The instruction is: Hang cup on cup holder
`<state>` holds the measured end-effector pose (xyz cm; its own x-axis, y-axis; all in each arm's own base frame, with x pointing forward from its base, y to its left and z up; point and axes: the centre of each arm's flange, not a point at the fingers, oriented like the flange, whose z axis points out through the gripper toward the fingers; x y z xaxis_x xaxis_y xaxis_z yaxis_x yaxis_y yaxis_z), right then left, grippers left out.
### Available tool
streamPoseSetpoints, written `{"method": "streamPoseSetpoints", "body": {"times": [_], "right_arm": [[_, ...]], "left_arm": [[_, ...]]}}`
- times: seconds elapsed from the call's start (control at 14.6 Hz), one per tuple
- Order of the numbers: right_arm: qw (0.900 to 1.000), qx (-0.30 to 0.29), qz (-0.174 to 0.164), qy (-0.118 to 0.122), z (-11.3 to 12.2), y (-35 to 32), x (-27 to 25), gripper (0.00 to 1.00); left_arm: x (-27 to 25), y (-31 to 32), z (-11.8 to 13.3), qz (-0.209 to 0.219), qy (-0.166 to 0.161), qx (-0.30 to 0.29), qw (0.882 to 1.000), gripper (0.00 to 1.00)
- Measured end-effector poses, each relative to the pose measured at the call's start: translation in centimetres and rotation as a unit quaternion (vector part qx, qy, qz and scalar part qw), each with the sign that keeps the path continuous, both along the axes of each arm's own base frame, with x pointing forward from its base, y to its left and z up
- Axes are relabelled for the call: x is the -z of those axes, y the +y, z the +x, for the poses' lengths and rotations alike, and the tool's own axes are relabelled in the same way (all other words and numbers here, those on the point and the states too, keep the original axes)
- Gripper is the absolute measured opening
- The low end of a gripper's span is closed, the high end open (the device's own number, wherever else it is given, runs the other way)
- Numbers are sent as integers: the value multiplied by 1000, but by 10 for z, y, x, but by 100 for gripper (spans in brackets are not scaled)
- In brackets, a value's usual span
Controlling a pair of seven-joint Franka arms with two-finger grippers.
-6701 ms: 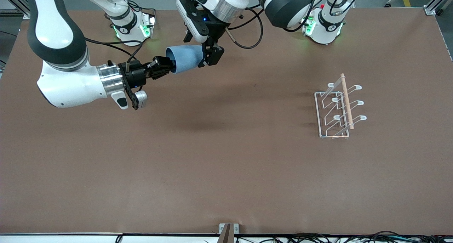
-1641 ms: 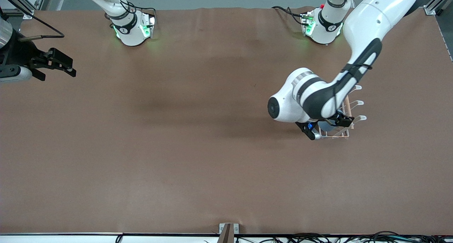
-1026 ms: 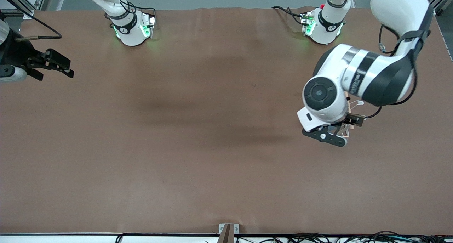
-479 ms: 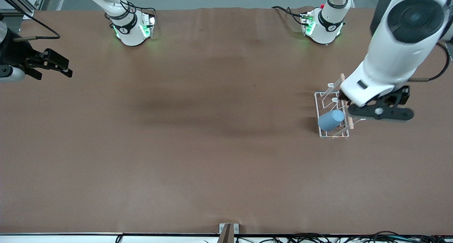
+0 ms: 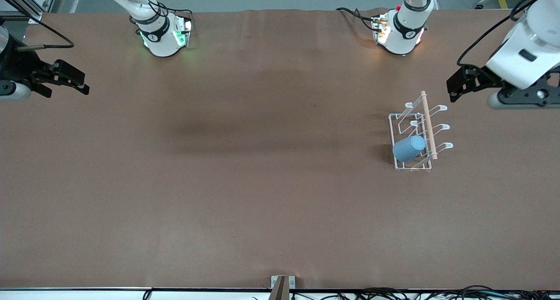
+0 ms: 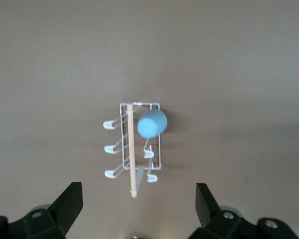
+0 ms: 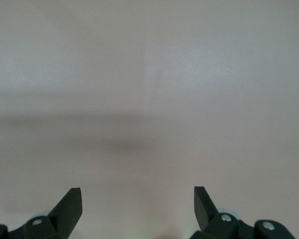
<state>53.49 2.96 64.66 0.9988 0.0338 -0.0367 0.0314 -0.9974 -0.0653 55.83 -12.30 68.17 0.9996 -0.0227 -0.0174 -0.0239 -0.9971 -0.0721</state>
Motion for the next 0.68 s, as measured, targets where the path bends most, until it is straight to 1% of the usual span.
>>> {"method": "streamPoseSetpoints", "body": {"times": [0.27, 0.68], "right_arm": [[1000, 1, 0, 0, 0, -1, 0, 99], [1000, 2, 0, 1, 0, -2, 1, 99]], "left_arm": [[0, 30, -28, -15, 12, -32, 999, 100], [20, 70, -70, -16, 6, 1, 1000, 100]]}}
